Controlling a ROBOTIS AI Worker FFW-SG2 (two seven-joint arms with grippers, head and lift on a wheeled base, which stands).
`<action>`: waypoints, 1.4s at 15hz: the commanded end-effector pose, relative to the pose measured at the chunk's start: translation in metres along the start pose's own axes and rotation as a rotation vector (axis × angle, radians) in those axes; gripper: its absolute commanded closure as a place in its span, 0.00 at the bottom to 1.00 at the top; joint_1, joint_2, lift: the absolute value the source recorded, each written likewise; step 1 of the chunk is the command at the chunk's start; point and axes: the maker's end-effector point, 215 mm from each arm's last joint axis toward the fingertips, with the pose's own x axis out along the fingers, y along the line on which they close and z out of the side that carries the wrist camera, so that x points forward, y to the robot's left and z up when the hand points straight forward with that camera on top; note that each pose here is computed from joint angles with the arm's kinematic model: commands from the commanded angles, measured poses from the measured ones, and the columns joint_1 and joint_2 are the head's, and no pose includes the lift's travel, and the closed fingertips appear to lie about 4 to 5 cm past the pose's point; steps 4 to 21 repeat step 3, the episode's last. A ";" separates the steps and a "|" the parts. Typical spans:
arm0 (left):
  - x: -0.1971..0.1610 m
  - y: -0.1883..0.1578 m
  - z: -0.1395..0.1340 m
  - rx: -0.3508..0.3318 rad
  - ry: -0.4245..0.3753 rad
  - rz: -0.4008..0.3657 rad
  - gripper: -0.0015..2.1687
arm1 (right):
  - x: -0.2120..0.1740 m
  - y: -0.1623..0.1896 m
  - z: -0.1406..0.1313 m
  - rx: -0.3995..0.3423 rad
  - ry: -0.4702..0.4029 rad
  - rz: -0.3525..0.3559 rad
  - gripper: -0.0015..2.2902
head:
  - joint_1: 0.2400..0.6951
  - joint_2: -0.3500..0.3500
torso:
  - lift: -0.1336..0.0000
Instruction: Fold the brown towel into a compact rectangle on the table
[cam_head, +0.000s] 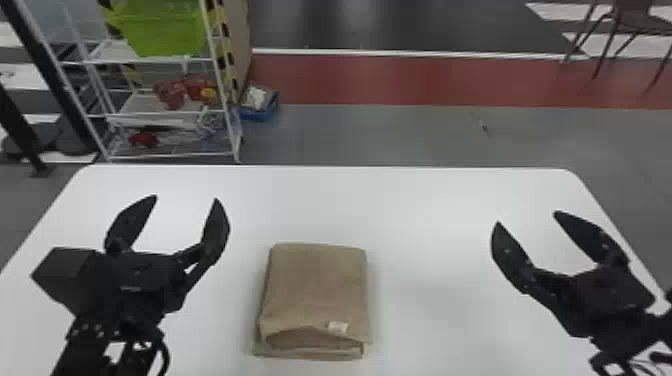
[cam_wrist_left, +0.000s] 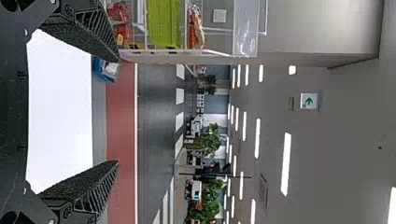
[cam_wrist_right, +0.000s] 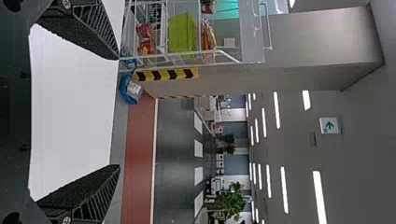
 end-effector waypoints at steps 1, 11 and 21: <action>-0.001 0.000 0.000 -0.001 0.001 0.000 0.06 | -0.001 0.000 0.003 -0.006 -0.005 -0.002 0.02 | 1.00 0.45 | 0.09; -0.002 0.000 0.001 -0.003 -0.001 -0.003 0.06 | -0.003 0.001 0.005 -0.010 -0.010 -0.001 0.02 | 1.00 0.45 | 0.09; -0.002 0.000 0.001 -0.003 -0.001 -0.003 0.06 | -0.003 0.001 0.005 -0.010 -0.010 -0.001 0.02 | 1.00 0.45 | 0.09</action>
